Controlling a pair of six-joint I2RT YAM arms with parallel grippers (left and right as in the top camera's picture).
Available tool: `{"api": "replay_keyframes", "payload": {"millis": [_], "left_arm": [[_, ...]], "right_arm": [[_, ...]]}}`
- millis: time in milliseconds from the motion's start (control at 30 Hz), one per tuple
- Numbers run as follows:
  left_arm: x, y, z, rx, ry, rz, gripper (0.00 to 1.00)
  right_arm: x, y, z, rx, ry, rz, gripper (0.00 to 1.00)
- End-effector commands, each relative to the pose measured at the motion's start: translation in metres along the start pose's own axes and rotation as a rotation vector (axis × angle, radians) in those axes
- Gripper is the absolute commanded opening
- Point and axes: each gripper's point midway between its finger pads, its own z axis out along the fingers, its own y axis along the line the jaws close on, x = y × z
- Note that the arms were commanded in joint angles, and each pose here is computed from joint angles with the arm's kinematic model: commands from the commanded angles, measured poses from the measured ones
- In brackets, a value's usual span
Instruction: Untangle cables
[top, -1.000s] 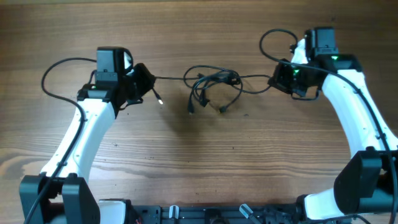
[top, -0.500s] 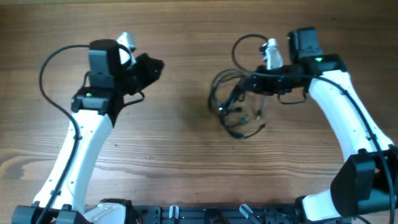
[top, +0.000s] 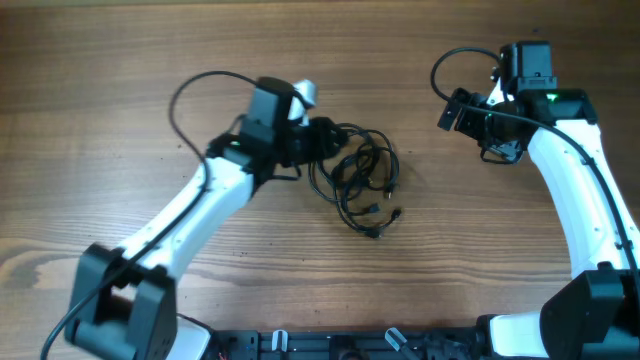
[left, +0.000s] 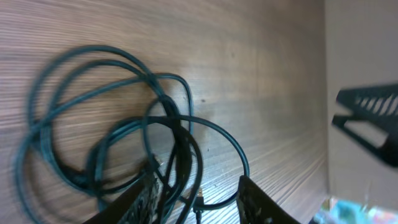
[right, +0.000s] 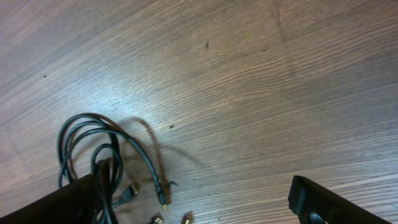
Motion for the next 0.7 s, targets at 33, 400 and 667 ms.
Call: {"api": "replay_keyframes", "payload": {"millis": [33,400,667], "left_arm": [[0.044,0.014,0.061,-0.075,0.121,0.073,0.58],[0.078,0.055,0.102,-0.204,0.198,0.069,0.04],[0.002,-0.083,-0.018,0.162,-0.081,0.446,0.04]], "right_arm": [[-0.002,-0.002,-0.001,0.012,-0.011,-0.045,1.0],[0.012,0.035,-0.004,-0.205,0.057,-0.189,0.96],[0.054,0.167,-0.06,-0.873,0.039,-0.632,0.83]]}}
